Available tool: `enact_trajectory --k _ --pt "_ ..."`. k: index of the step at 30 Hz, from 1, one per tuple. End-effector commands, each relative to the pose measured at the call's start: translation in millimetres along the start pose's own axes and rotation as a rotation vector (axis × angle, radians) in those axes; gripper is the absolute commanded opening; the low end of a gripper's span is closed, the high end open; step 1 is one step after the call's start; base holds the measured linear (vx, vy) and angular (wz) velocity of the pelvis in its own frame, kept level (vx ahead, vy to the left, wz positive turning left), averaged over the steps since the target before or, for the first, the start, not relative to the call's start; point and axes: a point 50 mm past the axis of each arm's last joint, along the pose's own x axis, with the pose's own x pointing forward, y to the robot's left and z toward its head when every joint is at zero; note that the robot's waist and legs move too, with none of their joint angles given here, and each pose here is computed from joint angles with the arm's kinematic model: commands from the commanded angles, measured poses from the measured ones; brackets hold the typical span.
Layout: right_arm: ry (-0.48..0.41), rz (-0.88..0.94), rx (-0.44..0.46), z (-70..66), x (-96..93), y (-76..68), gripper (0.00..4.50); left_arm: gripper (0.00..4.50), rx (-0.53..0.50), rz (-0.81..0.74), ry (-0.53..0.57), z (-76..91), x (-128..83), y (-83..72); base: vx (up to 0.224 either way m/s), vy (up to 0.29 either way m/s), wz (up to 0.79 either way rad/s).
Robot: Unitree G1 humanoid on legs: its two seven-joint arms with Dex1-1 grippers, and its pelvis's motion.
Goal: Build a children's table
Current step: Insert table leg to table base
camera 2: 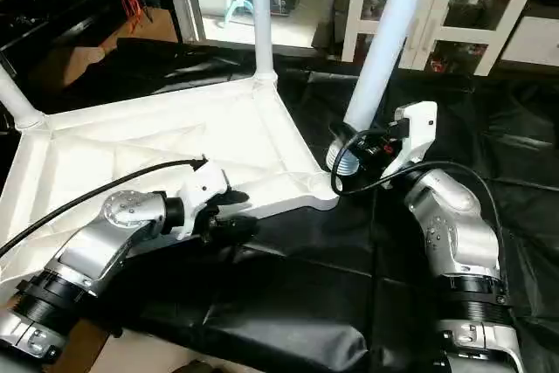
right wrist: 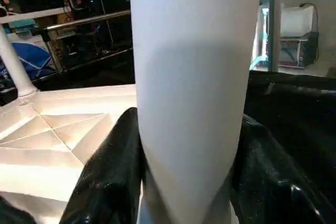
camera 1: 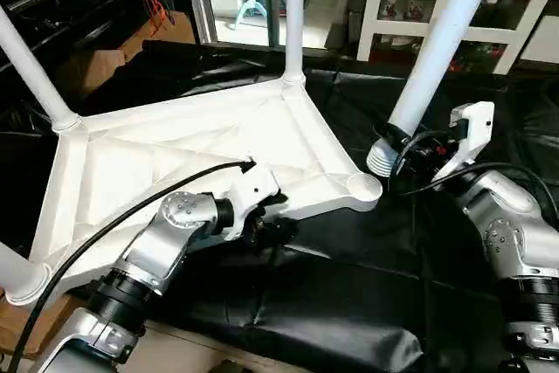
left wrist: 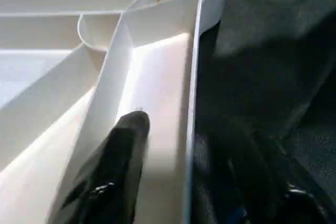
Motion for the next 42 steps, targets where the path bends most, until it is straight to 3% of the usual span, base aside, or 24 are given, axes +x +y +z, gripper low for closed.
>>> enact_trajectory --k 1,6,12,16,24,30,34,35,36,39,42 --pt "-0.015 0.02 -0.031 6.0 2.5 3.2 1.87 2.65 0.016 0.002 0.02 -1.7 -2 1.8 0.0 0.0 0.0" --pt "-0.02 0.017 -0.029 4.8 1.6 4.5 1.87 2.65 0.018 -0.015 0.037 -3.7 2 0.2 0.0 0.0 0.0" --pt "-0.024 0.01 -0.027 3.6 0.2 5.0 1.87 2.02 0.015 -0.021 0.031 -2.6 5 1.1 0.0 0.0 0.0" --pt "-0.028 0.006 -0.028 3.2 -0.8 5.9 1.87 1.89 0.016 -0.037 0.042 -3.1 4 1.7 0.0 0.0 0.0" --pt "-0.038 -0.011 -0.025 1.4 -5.3 7.2 1.87 1.2 0.014 -0.073 0.059 -7.4 1 -3.4 0.0 0.0 0.0" --pt "-0.101 0.021 0.035 5.3 -5.2 12.0 1.87 0.73 0.012 -0.077 0.052 -7.6 -1 -5.3 0.0 0.0 0.0" --pt "-0.104 0.04 0.009 5.3 -0.7 15.4 1.87 0.56 0.006 -0.094 0.006 -4.7 -4 -7.3 0.0 0.0 0.0" --pt "-0.095 0.082 -0.029 4.4 2.1 20.1 1.87 0.28 0.008 -0.105 -0.002 -4.1 -6 -8.2 0.0 0.0 0.0" --pt "-0.097 0.095 -0.03 4.2 2.6 21.5 1.87 0.28 0.008 -0.107 -0.003 -4.1 -6 -8.4 0.0 0.0 0.0" --pt "-0.1 0.205 -0.007 0.4 5.4 33.3 1.87 0.2 0.013 -0.118 -0.002 -4.6 -8 -10.1 0.0 0.0 0.0" --pt "-0.018 0.452 0.059 -13.0 -4.4 50.1 1.87 0.04 0.041 -0.133 -0.005 -6.8 -9 -14.1 0.0 0.0 0.0"
